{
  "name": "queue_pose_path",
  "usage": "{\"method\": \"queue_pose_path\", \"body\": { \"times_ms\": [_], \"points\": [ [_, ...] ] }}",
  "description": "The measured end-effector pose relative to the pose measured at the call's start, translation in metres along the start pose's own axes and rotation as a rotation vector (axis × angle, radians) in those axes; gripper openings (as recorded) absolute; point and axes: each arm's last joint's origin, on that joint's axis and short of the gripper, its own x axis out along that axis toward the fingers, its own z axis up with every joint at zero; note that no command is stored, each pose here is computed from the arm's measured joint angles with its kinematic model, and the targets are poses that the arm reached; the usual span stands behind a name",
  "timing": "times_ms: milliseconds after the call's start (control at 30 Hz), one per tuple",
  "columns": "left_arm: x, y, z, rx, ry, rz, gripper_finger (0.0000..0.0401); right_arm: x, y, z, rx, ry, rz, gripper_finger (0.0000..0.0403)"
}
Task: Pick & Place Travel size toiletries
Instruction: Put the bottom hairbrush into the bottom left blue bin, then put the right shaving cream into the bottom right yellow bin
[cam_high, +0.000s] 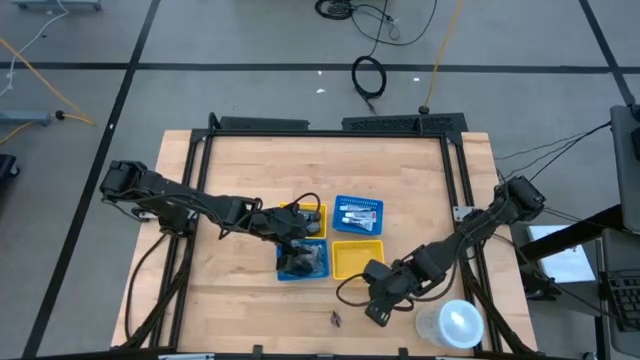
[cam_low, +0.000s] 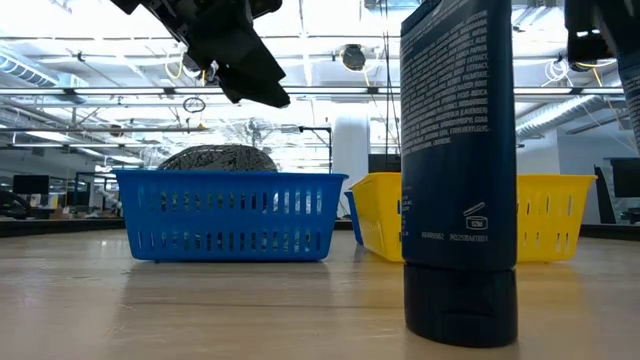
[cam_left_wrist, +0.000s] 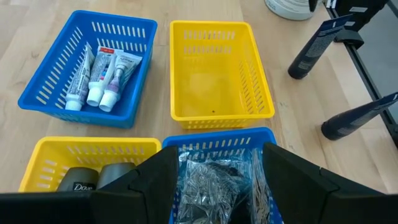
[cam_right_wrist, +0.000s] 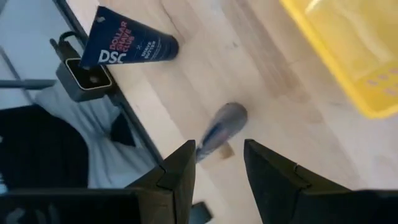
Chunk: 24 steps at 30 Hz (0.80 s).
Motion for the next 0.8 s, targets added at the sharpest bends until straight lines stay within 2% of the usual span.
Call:
{"method": "queue_pose_path", "body": {
  "times_ms": [167, 800],
  "points": [
    [0.000, 0.000, 0.000, 0.003, 0.000, 0.000, 0.0230, 0.013, 0.000, 0.000, 0.041, 0.040, -0.015, 0.0130],
    [0.000, 0.000, 0.000, 0.008, 0.000, -0.001, 0.0230, 0.012, 0.003, 0.001, 0.063, 0.025, 0.009, 0.0130]
  ]
}}
